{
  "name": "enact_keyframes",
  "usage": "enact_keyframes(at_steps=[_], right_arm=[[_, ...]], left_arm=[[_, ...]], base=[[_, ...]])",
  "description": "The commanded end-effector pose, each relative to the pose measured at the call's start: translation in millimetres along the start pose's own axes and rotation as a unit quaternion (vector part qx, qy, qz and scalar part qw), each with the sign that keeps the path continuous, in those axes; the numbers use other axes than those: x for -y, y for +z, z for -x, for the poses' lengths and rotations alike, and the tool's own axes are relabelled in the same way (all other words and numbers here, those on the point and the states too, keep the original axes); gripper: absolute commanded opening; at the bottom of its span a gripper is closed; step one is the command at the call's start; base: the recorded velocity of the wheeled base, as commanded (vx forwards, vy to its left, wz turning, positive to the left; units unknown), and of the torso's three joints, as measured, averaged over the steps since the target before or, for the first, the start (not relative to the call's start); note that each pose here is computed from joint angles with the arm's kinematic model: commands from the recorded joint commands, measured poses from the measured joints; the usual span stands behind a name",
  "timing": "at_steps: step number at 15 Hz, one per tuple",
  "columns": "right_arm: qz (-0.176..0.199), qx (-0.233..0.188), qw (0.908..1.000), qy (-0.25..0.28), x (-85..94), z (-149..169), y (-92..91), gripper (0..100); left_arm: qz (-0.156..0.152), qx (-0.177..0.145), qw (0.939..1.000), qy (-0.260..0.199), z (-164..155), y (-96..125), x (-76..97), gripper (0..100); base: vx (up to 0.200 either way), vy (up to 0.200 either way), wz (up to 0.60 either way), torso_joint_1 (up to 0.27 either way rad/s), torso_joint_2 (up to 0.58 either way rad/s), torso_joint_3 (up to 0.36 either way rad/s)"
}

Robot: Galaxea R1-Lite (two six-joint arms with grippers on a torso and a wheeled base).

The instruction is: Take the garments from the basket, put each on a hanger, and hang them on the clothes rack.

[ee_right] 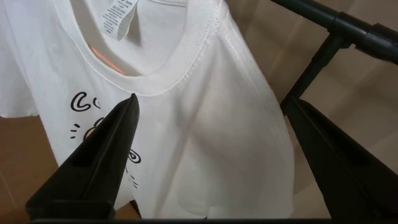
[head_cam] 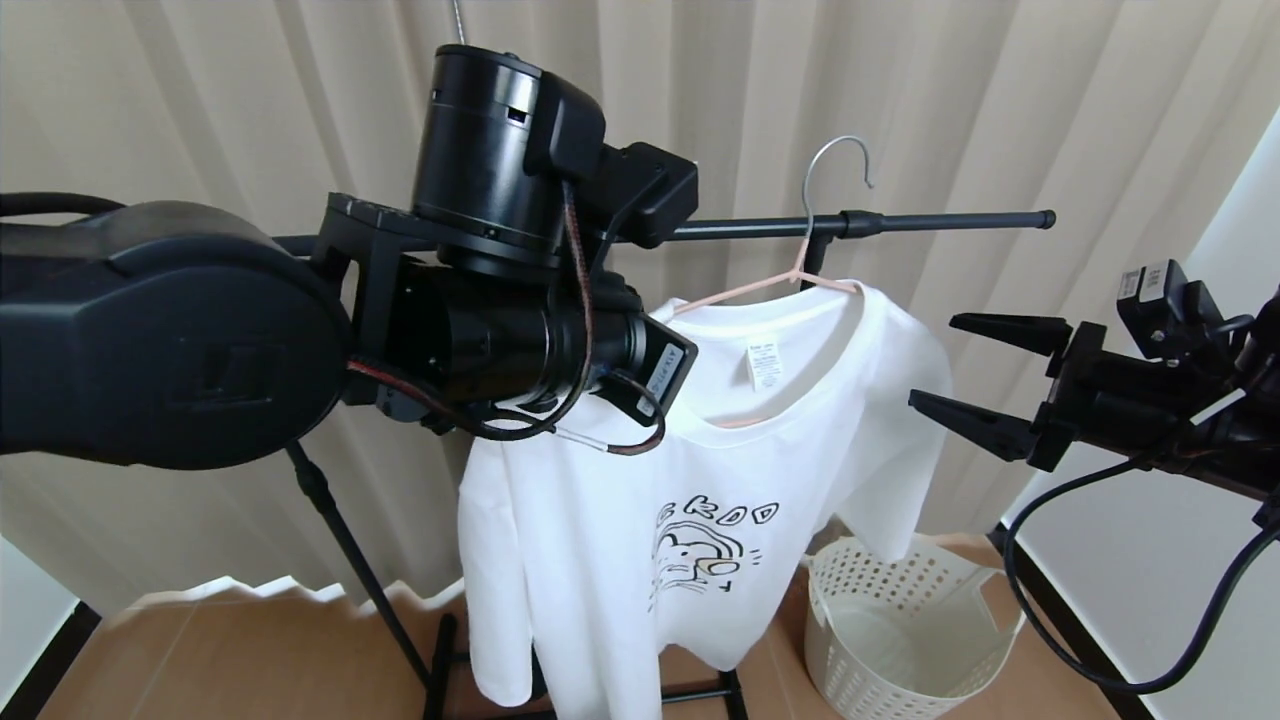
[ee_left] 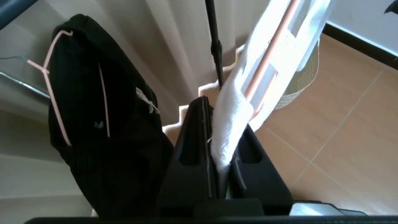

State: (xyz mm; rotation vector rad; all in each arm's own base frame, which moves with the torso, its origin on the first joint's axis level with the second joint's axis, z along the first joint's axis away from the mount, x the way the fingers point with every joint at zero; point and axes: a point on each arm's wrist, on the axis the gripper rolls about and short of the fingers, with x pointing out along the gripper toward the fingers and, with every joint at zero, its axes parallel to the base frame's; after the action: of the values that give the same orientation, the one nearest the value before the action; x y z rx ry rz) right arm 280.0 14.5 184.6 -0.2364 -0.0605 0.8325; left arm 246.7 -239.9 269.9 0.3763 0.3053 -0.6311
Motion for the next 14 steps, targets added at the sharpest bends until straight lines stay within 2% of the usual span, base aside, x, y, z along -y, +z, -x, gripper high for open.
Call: enact_keyframes(at_steps=[1, 4, 8, 14], right_arm=[[-0.001, -0.002, 1.0000, -0.005, 3.4, 1, -1.8, 100], [-0.006, -0.007, 0.9999, -0.012, 10.8, 2, -7.4, 100], [-0.017, -0.018, 0.9996, -0.015, 18.1, -2, -19.5, 100], [-0.023, -0.025, 0.9993, -0.013, 17.7, -4, -25.6, 100]], left_arm=[[0.002, 0.007, 1.0000, 0.003, 11, 0, -2.7, 0], [0.007, 0.026, 0.9996, 0.009, 26, -6, -5.8, 0], [0.009, 0.031, 0.9994, 0.013, 40, -10, -10.0, 0], [0.015, 0.034, 0.9990, 0.024, 53, -13, -17.8, 0]], base=[[0.000, 0.000, 0.00, 0.000, 0.00, 0.000], [0.000, 0.000, 0.00, 0.000, 0.00, 0.000], [0.000, 0.000, 0.00, 0.000, 0.00, 0.000], [0.000, 0.000, 0.00, 0.000, 0.00, 0.000]])
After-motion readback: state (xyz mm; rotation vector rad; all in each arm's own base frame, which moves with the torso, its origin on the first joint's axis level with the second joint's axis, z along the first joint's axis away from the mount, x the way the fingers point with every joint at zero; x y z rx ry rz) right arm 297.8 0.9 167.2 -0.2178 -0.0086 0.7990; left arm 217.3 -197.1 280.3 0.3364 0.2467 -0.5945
